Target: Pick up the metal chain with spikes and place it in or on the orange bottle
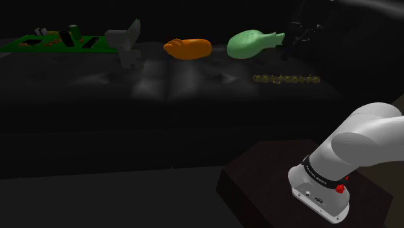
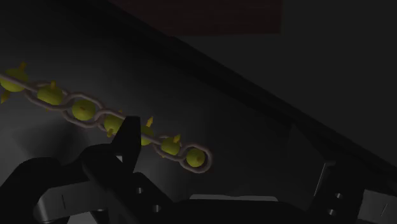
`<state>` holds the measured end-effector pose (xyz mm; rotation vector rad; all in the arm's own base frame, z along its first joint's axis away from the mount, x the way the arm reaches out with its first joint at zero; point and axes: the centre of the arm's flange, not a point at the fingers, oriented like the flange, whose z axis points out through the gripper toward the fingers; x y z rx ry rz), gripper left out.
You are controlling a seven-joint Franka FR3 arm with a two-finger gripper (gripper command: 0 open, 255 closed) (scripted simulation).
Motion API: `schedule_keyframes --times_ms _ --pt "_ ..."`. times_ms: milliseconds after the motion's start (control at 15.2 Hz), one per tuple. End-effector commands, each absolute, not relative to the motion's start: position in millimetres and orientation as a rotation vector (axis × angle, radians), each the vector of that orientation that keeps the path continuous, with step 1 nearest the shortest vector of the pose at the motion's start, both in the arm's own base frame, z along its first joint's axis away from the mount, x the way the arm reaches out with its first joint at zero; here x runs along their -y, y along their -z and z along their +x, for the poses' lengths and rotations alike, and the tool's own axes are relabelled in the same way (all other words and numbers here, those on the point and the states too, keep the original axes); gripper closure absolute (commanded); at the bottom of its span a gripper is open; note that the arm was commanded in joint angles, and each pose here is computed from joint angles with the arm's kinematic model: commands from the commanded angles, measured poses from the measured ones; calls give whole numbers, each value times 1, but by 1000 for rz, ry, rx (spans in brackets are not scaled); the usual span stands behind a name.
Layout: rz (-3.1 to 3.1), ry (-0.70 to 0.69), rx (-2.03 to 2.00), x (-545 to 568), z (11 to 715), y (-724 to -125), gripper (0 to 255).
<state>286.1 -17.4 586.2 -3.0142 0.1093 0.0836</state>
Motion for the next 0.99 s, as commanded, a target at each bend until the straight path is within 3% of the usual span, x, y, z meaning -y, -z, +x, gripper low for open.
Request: schedule_keyframes --times_ms 0,660,924 --pt "-3014 -84 -109 17 286 -586 0" --pt "-3215 424 1006 72 235 -497 0" --pt "-3213 437 1036 77 240 -480 0"
